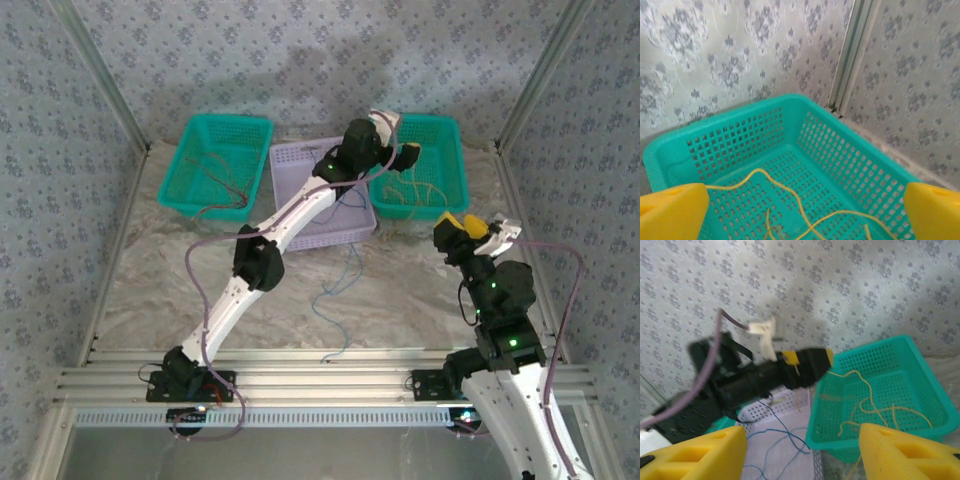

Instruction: Untangle the cables

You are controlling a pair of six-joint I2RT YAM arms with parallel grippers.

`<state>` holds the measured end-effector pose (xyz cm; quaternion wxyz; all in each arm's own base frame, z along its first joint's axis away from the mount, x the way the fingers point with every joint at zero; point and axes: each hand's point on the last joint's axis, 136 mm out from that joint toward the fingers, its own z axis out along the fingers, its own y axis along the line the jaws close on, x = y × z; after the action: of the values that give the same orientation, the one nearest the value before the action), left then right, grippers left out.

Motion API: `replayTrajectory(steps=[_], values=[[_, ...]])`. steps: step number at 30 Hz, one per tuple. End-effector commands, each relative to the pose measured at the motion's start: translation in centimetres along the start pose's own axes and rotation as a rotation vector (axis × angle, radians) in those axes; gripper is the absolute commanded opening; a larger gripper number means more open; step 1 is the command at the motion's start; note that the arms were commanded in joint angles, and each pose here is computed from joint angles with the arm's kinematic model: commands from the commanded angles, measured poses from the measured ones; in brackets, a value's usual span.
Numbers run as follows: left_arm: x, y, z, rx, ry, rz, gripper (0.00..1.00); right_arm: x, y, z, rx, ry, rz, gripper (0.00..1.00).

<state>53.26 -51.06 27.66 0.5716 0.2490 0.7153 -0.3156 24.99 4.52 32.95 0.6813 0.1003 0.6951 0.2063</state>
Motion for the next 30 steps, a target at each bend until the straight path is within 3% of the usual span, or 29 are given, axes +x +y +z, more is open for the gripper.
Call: replayTrajectory(steps=[1, 6, 10, 12, 16, 20, 28, 30], values=[[-17.3, -4.5, -9.0, 0.080, -0.317, 0.000, 1.00, 0.7, -1.0, 0.5, 0.076, 0.070, 0.001, 0.64], [-23.3, -8.2, -14.4, 0.132, -0.419, 0.049, 0.99, 4.7, -1.2, 2.9, 0.081, 0.248, 0.013, 0.65], [-23.3, -10.3, -15.9, 0.111, -0.393, 0.104, 1.00, 7.1, -1.3, 4.5, 0.069, 0.327, 0.029, 0.65], [-20.1, -10.2, -15.8, 0.077, -0.284, 0.099, 1.00, 7.6, -1.6, 5.1, 0.083, 0.338, 0.036, 0.65], [-10.3, -8.5, -18.5, 0.024, -0.023, 0.074, 1.00, 7.9, -2.1, 6.1, 0.094, 0.338, 0.061, 0.65], [-5.1, -8.5, -21.4, 0.023, 0.088, 0.029, 1.00, 8.1, -2.3, 6.9, 0.094, 0.346, 0.090, 0.65], [8.8, -8.3, -26.0, -0.009, 0.361, -0.047, 1.00, 6.9, -2.3, 7.3, 0.095, 0.314, 0.101, 0.65], [13.9, -7.3, -27.8, -0.048, 0.529, -0.061, 1.00, 6.7, -2.2, 7.3, 0.090, 0.309, 0.106, 0.65]])
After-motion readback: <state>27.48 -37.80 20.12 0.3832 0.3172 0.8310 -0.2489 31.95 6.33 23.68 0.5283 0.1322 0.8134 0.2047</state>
